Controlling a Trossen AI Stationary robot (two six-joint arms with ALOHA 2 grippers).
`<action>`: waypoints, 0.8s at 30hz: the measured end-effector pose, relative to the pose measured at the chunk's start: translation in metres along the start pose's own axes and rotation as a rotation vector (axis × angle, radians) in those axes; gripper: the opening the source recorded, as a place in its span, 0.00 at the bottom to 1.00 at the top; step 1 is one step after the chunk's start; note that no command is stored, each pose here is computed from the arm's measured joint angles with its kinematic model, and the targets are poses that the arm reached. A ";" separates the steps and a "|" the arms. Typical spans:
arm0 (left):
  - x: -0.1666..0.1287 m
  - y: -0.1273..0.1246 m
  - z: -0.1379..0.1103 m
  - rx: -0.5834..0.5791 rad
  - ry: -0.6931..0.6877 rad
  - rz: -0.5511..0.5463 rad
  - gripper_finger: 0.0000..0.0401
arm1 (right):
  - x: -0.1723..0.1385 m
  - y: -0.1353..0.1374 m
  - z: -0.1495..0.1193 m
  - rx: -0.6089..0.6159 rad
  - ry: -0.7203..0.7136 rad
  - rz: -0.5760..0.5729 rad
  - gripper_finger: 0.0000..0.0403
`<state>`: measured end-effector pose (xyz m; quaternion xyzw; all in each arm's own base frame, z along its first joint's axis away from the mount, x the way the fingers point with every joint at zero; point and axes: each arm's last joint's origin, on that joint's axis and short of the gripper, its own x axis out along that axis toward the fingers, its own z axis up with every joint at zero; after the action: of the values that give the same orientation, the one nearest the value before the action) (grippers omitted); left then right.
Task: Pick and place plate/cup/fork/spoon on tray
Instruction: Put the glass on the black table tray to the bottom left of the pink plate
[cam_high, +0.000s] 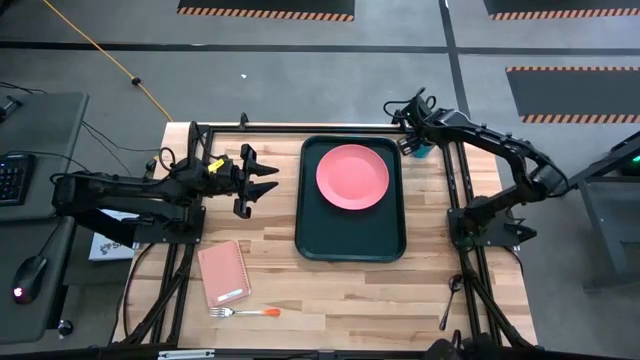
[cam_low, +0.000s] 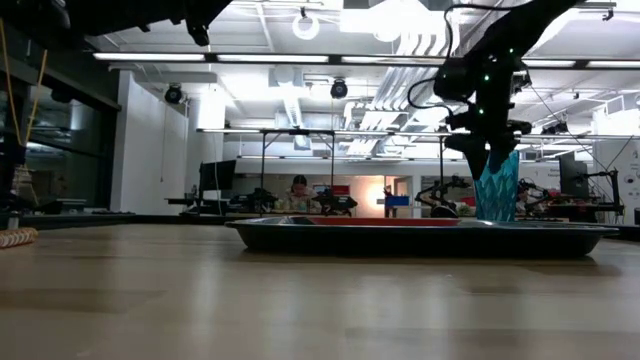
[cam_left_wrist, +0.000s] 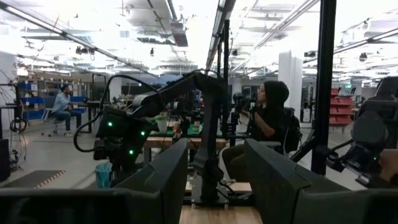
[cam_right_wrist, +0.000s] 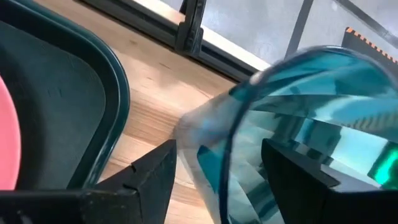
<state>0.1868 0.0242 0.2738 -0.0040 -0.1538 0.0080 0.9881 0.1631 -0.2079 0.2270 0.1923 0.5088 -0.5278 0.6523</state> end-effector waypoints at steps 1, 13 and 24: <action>0.000 0.000 0.000 0.000 0.001 0.000 0.37 | 0.002 0.001 0.000 -0.002 0.006 -0.001 0.55; 0.000 0.000 0.000 0.001 -0.003 0.000 0.37 | -0.027 -0.006 -0.003 -0.017 -0.099 -0.002 0.03; 0.000 0.002 0.001 0.003 -0.013 0.051 0.37 | -0.138 0.019 0.001 -0.108 -0.435 0.252 0.01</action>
<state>0.1865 0.0257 0.2749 -0.0064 -0.1599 0.0334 0.9865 0.1905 -0.1334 0.3413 0.1012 0.3560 -0.4433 0.8164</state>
